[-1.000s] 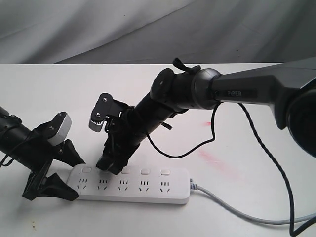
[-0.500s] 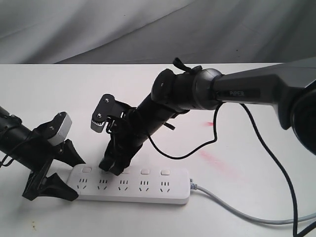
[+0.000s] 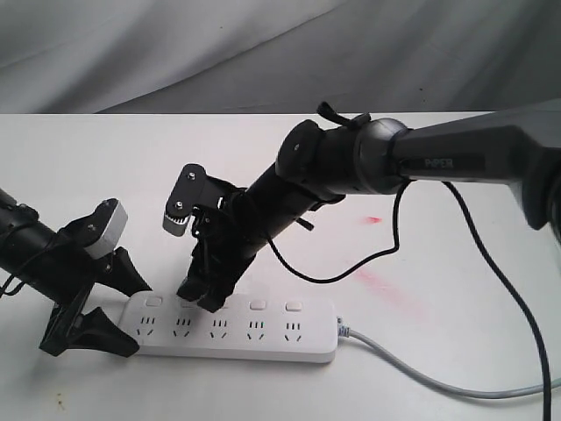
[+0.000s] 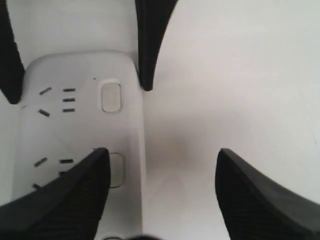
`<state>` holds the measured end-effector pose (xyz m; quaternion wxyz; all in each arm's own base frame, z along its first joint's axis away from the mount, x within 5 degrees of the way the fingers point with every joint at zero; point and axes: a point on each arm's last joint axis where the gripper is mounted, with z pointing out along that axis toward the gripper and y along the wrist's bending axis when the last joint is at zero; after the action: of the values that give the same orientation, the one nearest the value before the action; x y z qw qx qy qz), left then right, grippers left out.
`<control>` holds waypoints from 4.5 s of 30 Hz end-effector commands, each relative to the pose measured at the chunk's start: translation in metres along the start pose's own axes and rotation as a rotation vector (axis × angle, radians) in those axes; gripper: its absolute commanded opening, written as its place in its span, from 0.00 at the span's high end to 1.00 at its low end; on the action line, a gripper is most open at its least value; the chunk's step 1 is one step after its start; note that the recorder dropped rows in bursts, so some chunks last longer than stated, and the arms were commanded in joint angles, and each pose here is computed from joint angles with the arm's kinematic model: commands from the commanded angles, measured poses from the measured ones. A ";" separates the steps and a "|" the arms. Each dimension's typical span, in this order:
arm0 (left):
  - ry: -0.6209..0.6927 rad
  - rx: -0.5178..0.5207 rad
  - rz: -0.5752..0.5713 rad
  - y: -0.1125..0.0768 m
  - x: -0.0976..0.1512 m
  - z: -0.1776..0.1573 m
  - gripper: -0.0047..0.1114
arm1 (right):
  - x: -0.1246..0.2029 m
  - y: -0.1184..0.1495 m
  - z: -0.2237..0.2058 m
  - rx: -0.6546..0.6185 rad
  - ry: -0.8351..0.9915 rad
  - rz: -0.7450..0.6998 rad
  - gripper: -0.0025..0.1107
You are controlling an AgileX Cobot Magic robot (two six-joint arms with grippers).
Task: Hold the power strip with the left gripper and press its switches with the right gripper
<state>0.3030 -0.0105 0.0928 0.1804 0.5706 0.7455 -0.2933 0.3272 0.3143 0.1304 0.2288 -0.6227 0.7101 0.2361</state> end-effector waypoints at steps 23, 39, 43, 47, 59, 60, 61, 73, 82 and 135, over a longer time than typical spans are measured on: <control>0.078 0.005 0.042 0.000 0.008 0.004 0.48 | 0.021 -0.002 -0.023 0.008 -0.018 0.027 0.47; 0.078 0.005 0.042 0.000 0.008 0.004 0.48 | 0.030 -0.002 -0.014 0.013 0.048 0.015 0.47; 0.078 0.005 0.042 0.000 0.008 0.004 0.48 | 0.030 -0.002 -0.014 0.013 0.052 0.009 0.47; 0.078 0.005 0.042 0.000 0.008 0.004 0.48 | 0.033 -0.003 -0.013 0.014 0.074 0.003 0.47; 0.078 0.005 0.042 0.000 0.008 0.004 0.48 | 0.050 0.000 0.002 -0.019 0.120 0.030 0.47; 0.078 0.005 0.042 0.000 0.008 0.004 0.48 | 0.053 0.001 0.003 -0.015 0.130 0.029 0.47; 0.078 0.005 0.042 0.000 0.008 0.004 0.48 | 0.055 0.001 0.004 -0.010 0.139 0.026 0.47; 0.078 0.005 0.042 0.000 0.008 0.004 0.48 | 0.058 0.004 -0.003 0.003 0.161 -0.010 0.47; 0.078 0.005 0.042 0.000 0.008 0.004 0.48 | 0.060 0.014 0.005 -0.002 0.182 -0.027 0.47; 0.075 0.004 0.039 0.000 0.007 0.004 0.48 | 0.065 0.011 -0.039 0.098 0.058 0.066 0.47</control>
<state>0.3028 -0.0105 0.0928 0.1799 0.5724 0.7442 -0.2937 0.3068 0.2431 0.1240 0.2335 -0.5867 0.7479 0.2050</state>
